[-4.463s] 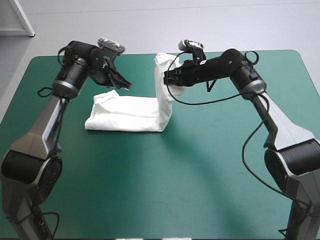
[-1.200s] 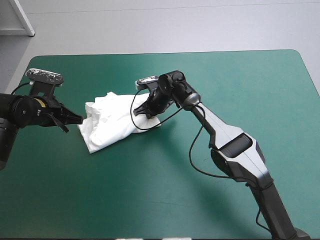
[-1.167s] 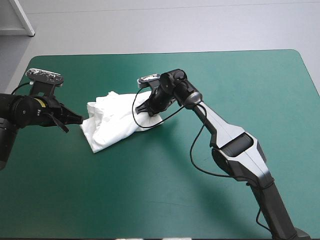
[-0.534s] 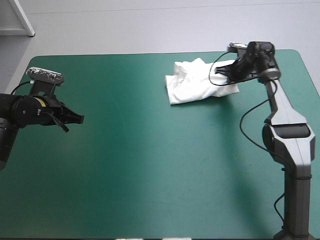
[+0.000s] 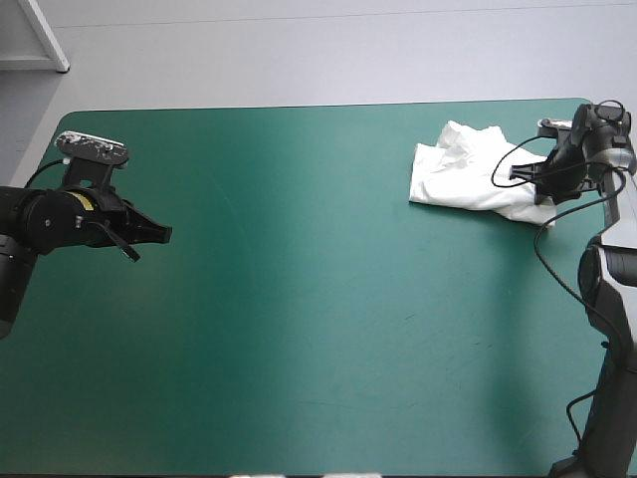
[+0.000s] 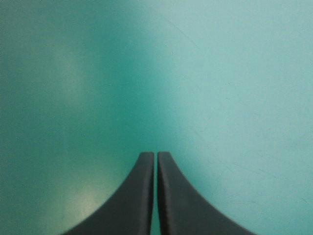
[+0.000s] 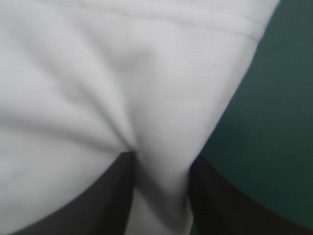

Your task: Fold the cloth

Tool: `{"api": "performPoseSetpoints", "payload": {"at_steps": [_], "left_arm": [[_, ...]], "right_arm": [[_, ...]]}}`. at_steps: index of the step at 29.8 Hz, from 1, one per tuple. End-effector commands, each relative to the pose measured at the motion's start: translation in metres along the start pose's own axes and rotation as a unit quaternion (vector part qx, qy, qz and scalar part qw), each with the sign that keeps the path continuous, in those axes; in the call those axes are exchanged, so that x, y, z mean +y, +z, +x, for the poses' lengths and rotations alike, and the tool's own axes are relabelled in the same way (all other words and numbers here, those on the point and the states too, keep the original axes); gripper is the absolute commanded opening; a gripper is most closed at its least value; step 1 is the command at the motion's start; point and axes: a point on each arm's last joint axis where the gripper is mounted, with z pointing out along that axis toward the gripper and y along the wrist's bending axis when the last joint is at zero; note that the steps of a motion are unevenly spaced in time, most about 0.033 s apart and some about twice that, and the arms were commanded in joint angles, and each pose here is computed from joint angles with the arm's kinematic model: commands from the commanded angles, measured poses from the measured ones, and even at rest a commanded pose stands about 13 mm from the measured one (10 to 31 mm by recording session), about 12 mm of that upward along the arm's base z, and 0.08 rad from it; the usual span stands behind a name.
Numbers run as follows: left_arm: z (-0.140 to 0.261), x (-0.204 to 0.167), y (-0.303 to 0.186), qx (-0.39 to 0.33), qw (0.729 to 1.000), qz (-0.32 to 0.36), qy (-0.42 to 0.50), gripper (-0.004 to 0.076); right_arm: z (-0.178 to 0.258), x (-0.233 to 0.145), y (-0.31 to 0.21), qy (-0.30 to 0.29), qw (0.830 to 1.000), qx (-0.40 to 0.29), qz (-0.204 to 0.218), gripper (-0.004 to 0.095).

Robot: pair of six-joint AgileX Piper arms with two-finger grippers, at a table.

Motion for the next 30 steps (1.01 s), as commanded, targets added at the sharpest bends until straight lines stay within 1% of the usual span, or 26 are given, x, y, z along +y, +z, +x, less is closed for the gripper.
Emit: {"api": "performPoseSetpoints", "payload": {"at_steps": [1, 2, 3, 5, 6, 9, 11, 14, 15, 16, 18, 21, 24, 26, 29, 30], "left_arm": [[-0.008, 0.001, -0.017, -0.055, 0.998, -0.006, -0.001, 0.0021], [-0.008, 0.001, -0.017, -0.055, 0.998, -0.006, -0.002, 0.0021], [-0.008, 0.001, -0.017, -0.055, 0.998, -0.006, -0.002, 0.0021], [-0.008, 0.001, -0.017, -0.055, 0.998, -0.006, -0.002, 0.0021], [-0.009, 0.001, -0.017, -0.059, 0.998, -0.006, -0.002, 0.0021], [-0.012, 0.002, -0.017, -0.077, 0.997, -0.01, -0.002, 0.0021], [-0.014, 0.002, -0.02, -0.092, 0.996, -0.011, -0.002, 0.0021], [-0.016, 0.001, -0.029, -0.13, 0.991, -0.006, -0.012, 0.0021], [-0.017, -0.001, -0.033, -0.143, 0.99, 0.002, -0.017, 0.0021], [-0.018, -0.001, -0.039, -0.162, 0.987, 0.005, -0.021, 0.0021], [-0.018, -0.003, -0.054, -0.201, 0.979, 0.014, -0.028, 0.0021], [-0.014, -0.005, -0.077, -0.251, 0.968, 0.018, -0.017, 0.0021], [-0.006, -0.007, -0.099, -0.285, 0.958, 0.01, 0.003, 0.0021], [0.0, -0.007, -0.114, -0.306, 0.952, 0.006, 0.004, 0.0021], [0.016, -0.009, -0.135, -0.332, 0.943, 0.0, 0.009, 0.0021], [0.022, -0.01, -0.139, -0.338, 0.941, -0.002, 0.009, 0.0021]], "right_arm": [[-0.004, -0.006, -0.064, 0.006, 0.997, -0.076, 0.02, 0.0666], [-0.003, -0.006, -0.071, 0.007, 0.996, -0.083, 0.021, 0.072], [-0.002, -0.006, -0.081, 0.006, 0.995, -0.093, 0.024, 0.0735], [0.0, -0.006, -0.103, 0.006, 0.993, -0.115, 0.023, 0.0698], [0.003, -0.005, -0.117, 0.006, 0.991, -0.129, 0.023, 0.066], [0.013, -0.004, -0.161, 0.018, 0.984, -0.174, 0.019, 0.0501], [0.024, 0.001, -0.197, 0.024, 0.977, -0.21, -0.003, 0.0349], [0.048, 0.011, -0.251, 0.021, 0.963, -0.267, -0.044, 0.0087], [0.055, 0.015, -0.265, 0.016, 0.958, -0.281, -0.058, 0.0019], [0.065, 0.019, -0.283, 0.012, 0.951, -0.299, -0.071, -0.0012], [0.083, 0.03, -0.31, -0.011, 0.939, -0.329, -0.094, -0.0017], [0.117, 0.046, -0.351, -0.055, 0.919, -0.376, -0.108, -0.0017], [0.155, 0.061, -0.379, -0.104, 0.899, -0.408, -0.12, -0.0017], [0.175, 0.067, -0.383, -0.124, 0.889, -0.422, -0.126, -0.0017], [0.205, 0.069, -0.38, -0.136, 0.866, -0.46, -0.139, -0.0017], [0.216, 0.068, -0.375, -0.138, 0.862, -0.464, -0.146, -0.0017]]}}
